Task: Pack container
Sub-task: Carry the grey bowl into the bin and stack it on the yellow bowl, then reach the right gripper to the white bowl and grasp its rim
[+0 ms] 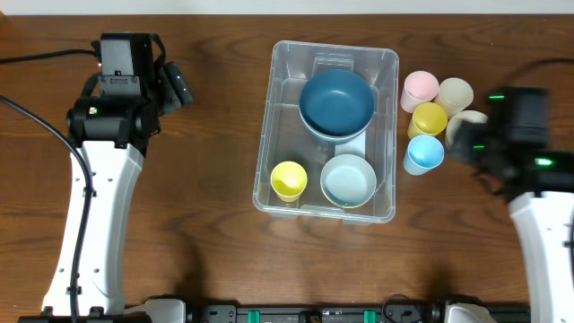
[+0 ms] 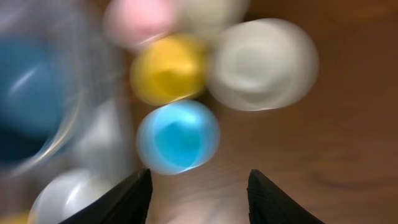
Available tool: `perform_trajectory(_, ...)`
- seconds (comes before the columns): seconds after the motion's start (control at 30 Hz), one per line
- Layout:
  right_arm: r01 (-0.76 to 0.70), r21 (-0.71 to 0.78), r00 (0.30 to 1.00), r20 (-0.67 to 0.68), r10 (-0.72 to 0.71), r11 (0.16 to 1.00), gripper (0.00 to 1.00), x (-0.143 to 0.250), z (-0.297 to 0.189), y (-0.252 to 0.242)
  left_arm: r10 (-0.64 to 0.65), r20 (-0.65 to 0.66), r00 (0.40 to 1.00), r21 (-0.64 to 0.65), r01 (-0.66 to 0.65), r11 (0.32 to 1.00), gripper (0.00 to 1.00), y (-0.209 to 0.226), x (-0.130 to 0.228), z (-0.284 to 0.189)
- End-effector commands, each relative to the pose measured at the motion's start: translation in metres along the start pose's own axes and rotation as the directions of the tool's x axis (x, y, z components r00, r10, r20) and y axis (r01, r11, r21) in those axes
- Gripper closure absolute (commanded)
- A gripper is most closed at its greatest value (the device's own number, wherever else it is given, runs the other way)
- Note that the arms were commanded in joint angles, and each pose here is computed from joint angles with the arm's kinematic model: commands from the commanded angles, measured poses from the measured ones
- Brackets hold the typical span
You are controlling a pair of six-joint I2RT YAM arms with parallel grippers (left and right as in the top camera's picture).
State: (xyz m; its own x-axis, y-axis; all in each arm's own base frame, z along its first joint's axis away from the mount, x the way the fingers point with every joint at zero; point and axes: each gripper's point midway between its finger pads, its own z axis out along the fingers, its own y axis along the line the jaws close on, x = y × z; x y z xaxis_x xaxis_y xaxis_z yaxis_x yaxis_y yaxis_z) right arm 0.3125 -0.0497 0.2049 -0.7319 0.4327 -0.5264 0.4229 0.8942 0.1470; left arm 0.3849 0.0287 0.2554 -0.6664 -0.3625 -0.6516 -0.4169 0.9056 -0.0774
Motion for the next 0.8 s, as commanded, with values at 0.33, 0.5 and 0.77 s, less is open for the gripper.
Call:
perform_trajectory(0.33,-0.301,0.053,0.945,-0.118,0.305,0.952,0.42,-0.021,0.095,-0.099,-0.002,0.007,1.0,-0.008,0.002,1.0,0.02,0.002,-0.003,-0.001)
perform_trajectory(0.5,-0.283,0.038,0.943,-0.169,0.285,0.958,0.39,-0.016,0.139,-0.097,-0.002,0.007,1.0,-0.008,0.002,1.0,0.02,0.002,-0.003,-0.001)
perform_trajectory(0.77,-0.249,0.005,0.939,-0.244,0.243,0.969,0.4,0.001,0.187,-0.084,-0.002,0.007,1.0,-0.008,0.002,1.0,0.02,0.002,-0.003,-0.001)
